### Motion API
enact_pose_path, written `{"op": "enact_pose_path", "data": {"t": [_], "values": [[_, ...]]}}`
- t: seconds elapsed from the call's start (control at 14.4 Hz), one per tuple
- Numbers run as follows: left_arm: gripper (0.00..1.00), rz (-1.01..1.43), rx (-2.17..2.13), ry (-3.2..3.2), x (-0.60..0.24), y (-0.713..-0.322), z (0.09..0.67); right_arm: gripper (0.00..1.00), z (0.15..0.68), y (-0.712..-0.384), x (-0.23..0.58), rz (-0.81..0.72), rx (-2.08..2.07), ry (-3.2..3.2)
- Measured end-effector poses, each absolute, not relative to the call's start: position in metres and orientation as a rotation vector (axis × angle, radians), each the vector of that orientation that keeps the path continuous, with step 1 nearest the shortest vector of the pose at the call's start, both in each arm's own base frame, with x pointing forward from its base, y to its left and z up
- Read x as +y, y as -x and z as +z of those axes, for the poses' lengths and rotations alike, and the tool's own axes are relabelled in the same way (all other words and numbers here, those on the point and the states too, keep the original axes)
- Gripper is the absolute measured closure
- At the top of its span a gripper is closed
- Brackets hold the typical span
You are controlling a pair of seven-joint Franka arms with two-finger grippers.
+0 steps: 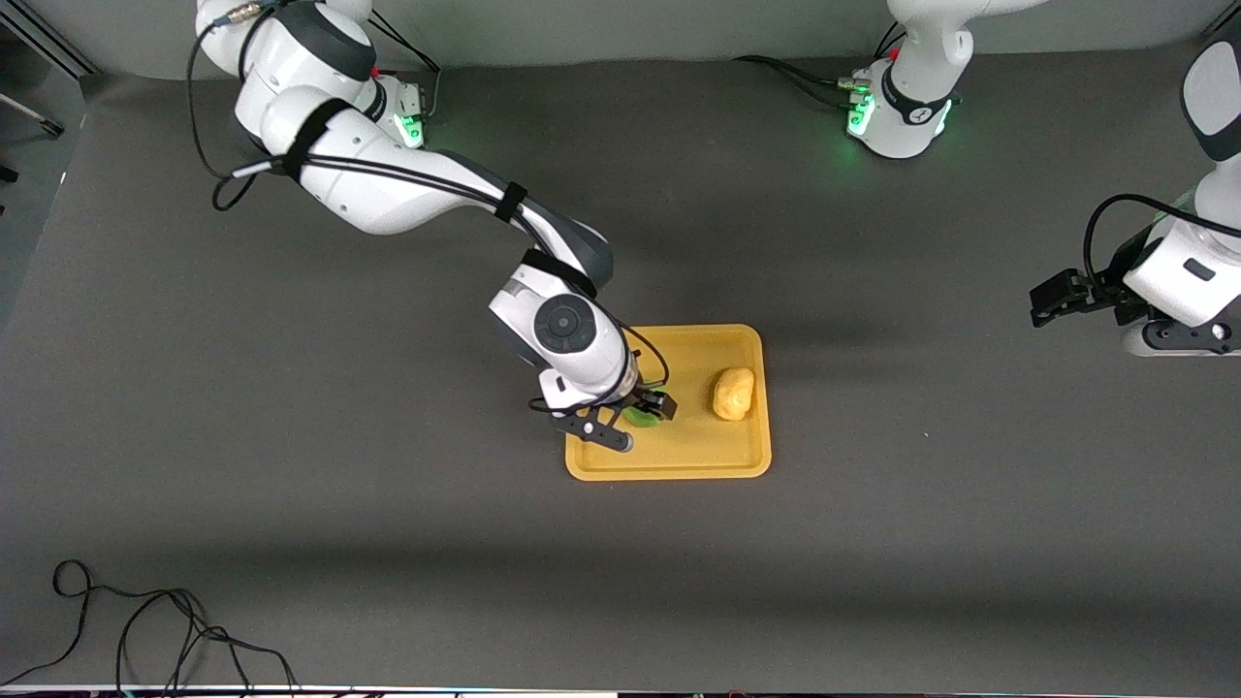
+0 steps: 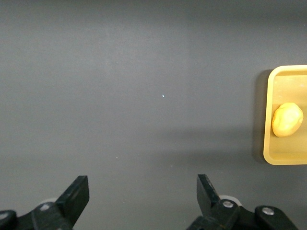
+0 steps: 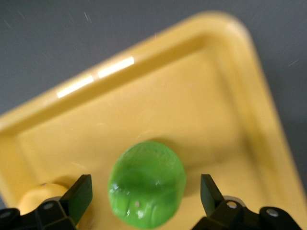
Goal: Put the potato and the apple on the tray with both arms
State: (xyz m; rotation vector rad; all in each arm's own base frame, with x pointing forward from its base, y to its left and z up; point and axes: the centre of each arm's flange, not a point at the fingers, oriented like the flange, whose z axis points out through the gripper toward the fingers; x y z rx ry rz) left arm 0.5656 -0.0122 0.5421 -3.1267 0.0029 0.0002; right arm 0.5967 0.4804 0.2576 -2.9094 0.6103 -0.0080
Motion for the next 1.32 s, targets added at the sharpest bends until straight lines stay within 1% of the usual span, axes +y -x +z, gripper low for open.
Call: {"op": "enact_pose_path", "data": {"t": [0.14, 0.21, 0.35, 0.55, 0.69, 0.9, 1.04, 1.18, 1.32], "values": [[0.0, -0.002, 0.003, 3.127, -0.012, -0.566, 0.542, 0.0, 0.327, -0.603, 0.462, -0.025, 0.636, 2.926], [0.0, -0.003, 0.003, 3.127, -0.012, -0.566, 0.542, 0.0, 0.361, -0.605, 0.447, -0.001, 0.633, 2.936], [0.0, -0.002, 0.002, 3.127, -0.011, -0.566, 0.542, 0.0, 0.411, -0.613, 0.4, 0.076, 0.561, 2.979], [0.0, 0.005, 0.003, 3.127, -0.011, -0.565, 0.539, 0.0, 0.457, -0.629, 0.312, 0.14, 0.316, 3.086], [0.0, 0.008, 0.004, 3.127, -0.011, -0.565, 0.538, 0.0, 0.481, -0.639, 0.25, 0.146, 0.126, 3.161], [0.0, 0.004, 0.004, 3.127, -0.011, -0.565, 0.538, 0.0, 0.508, -0.646, 0.157, 0.146, -0.01, 3.174], [0.0, -0.003, 0.004, 3.127, -0.011, -0.566, 0.538, 0.0, 0.526, -0.634, 0.099, 0.12, -0.017, 3.177], [0.0, -0.007, 0.005, 3.127, -0.011, -0.566, 0.538, 0.0, 0.55, -0.606, 0.066, 0.047, 0.026, 3.19], [0.0, -0.008, 0.004, 3.127, -0.01, -0.566, 0.538, 0.0, 0.569, -0.576, 0.053, 0.004, 0.064, 3.202]]}}
